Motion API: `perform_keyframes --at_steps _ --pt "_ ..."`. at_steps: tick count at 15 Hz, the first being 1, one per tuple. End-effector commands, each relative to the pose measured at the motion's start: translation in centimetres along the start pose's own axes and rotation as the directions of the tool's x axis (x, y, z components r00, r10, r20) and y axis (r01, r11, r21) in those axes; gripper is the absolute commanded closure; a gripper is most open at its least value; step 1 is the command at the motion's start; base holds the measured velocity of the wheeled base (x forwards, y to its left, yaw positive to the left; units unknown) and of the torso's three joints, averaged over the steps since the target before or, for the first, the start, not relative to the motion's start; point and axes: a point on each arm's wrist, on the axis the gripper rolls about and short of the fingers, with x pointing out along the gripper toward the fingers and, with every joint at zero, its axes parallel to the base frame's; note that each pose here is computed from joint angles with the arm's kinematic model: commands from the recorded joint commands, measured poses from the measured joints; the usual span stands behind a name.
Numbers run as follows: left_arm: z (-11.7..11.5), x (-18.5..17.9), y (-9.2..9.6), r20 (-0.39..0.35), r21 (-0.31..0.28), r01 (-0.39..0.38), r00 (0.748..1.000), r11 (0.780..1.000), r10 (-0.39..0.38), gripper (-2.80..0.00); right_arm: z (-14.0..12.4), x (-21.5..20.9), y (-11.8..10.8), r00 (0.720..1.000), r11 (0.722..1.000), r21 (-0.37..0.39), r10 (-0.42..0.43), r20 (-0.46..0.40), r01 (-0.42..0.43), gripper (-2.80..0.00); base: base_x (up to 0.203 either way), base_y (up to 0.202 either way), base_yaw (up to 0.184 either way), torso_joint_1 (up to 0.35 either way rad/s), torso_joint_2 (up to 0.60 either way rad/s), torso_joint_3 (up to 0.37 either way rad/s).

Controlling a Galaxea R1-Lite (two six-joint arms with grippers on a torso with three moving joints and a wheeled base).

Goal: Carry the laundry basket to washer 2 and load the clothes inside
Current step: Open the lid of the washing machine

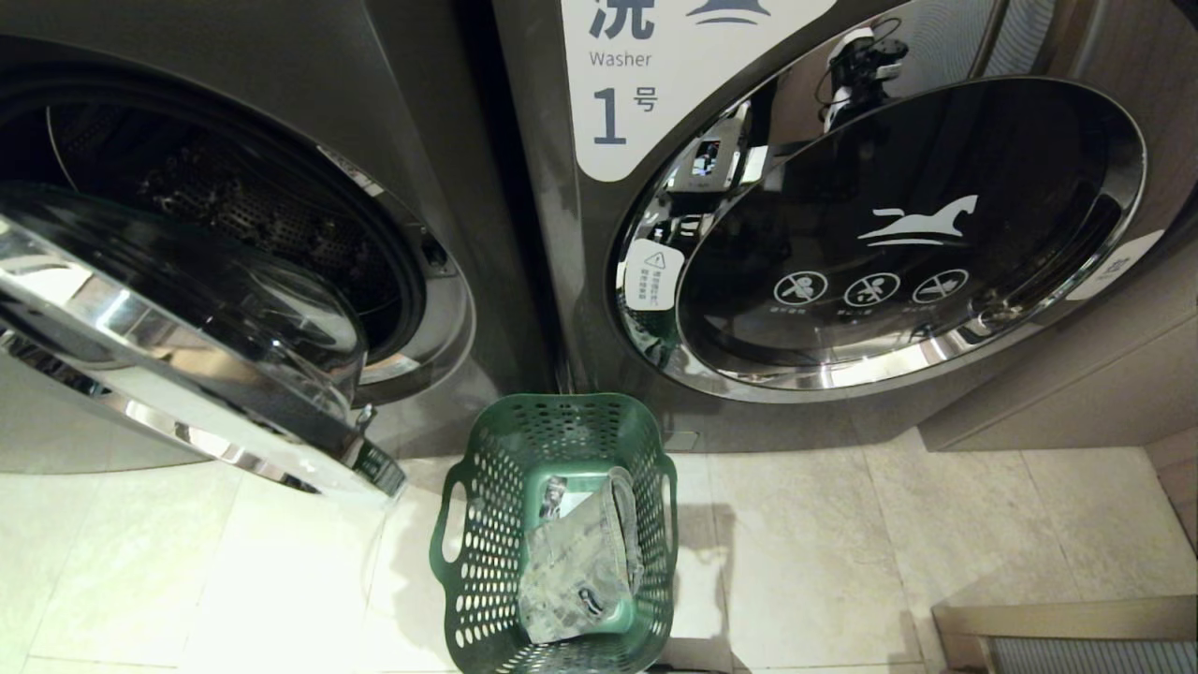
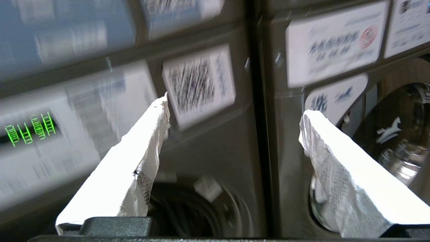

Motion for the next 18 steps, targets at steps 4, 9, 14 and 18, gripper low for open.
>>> perform_keyframes --at_steps 4,9,14,18 --pt "2.4 0.4 -0.9 -0.079 -0.005 -0.102 0.992 0.995 0.101 -2.8 0.0 0.0 0.0 1.0 1.0 -0.001 0.001 0.0 -0.001 0.0 0.0 0.0 0.0 0.0 0.0 0.0" --pt "2.0 0.8 -0.1 -0.476 -0.329 -0.366 0.86 0.871 0.182 -2.8 0.0 0.0 0.0 1.0 1.0 -0.001 0.001 0.0 -0.001 0.0 0.0 0.0 0.0 0.0 0.0 0.0" --pt "-0.6 -0.4 0.3 -0.65 0.199 -0.358 0.649 0.912 0.397 -2.8 0.0 0.0 0.0 1.0 1.0 -0.001 0.0 0.001 0.0 0.0 0.0 0.0 0.0 0.0 0.0 0.0" --pt "-3.9 -0.7 0.7 -0.787 0.085 -0.363 0.547 0.928 0.286 -2.8 0.0 0.0 0.0 1.0 1.0 -0.001 0.001 0.0 -0.001 0.0 0.0 0.0 0.0 0.0 0.0 0.0"
